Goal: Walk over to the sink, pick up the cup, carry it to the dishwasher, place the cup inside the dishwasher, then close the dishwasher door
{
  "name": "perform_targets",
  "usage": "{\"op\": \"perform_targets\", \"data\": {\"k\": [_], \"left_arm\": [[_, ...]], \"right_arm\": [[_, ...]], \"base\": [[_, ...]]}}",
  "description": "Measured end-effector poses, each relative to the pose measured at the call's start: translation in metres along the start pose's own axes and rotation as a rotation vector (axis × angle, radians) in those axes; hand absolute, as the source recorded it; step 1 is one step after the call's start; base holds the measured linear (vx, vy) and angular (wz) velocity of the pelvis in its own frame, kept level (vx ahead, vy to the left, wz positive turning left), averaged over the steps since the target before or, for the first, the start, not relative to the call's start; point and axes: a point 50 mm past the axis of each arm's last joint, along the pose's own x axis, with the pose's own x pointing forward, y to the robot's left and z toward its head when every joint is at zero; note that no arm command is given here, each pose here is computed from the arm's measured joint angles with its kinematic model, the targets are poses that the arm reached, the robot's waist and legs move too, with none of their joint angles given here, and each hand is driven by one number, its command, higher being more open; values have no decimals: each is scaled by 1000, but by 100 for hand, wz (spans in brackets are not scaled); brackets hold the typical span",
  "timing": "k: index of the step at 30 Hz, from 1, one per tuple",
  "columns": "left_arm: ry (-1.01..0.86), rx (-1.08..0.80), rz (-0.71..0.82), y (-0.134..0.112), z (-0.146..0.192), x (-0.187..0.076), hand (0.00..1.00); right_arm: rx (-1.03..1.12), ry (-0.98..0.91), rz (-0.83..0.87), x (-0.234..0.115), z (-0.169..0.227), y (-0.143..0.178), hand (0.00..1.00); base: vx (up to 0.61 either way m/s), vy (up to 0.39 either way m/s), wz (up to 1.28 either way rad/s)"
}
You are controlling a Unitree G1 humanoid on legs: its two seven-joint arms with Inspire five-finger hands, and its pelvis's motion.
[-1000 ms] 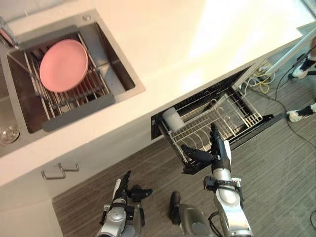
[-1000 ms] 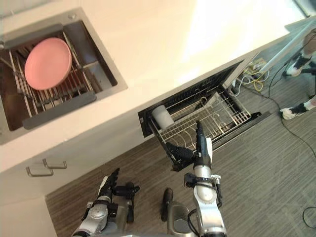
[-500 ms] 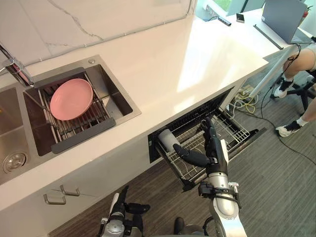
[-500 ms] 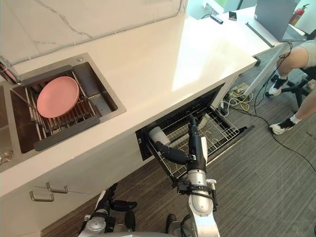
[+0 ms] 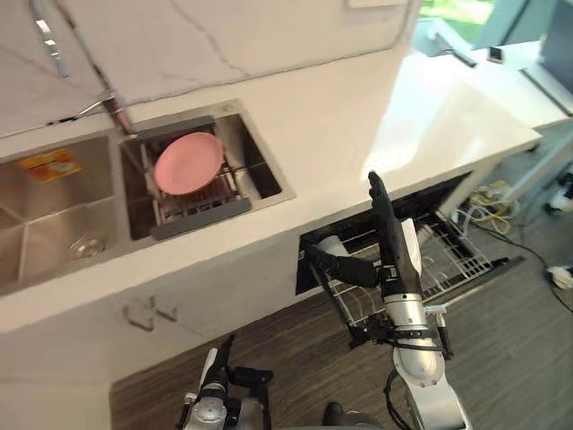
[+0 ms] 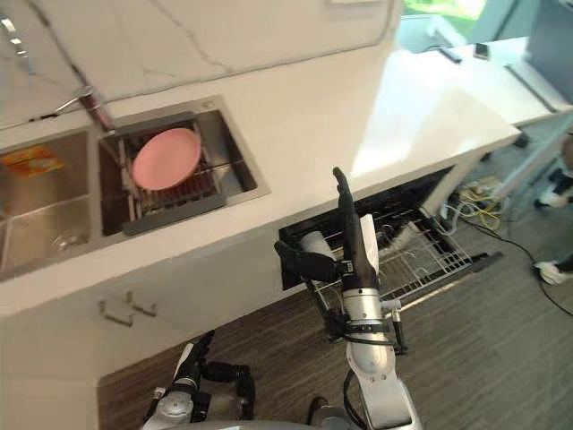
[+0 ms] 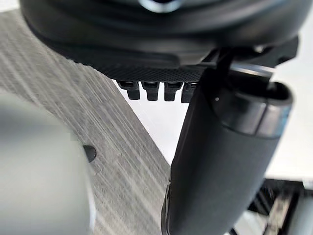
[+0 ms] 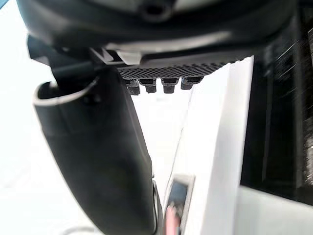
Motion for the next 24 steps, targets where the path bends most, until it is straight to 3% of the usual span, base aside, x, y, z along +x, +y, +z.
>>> {"op": "perform_targets", "data": {"k": [7, 14, 20, 24], "left_arm": [[0, 6, 10, 3, 0, 0, 100], [11, 64, 14, 8, -9, -4, 100], [24, 75, 10, 11, -13, -4, 100], [49, 36, 3, -1, -18, -8, 100]], "right_arm": [[-63, -54, -42, 13, 4, -9, 100], [-122, 57, -37, 11, -21, -8, 100], [-210, 27, -15, 10, -18, -14, 100], [-250, 16, -12, -3, -10, -22, 100]], "base": [[78, 75, 39], [234, 142, 13], [272, -67, 82], [259, -82, 20]]}}
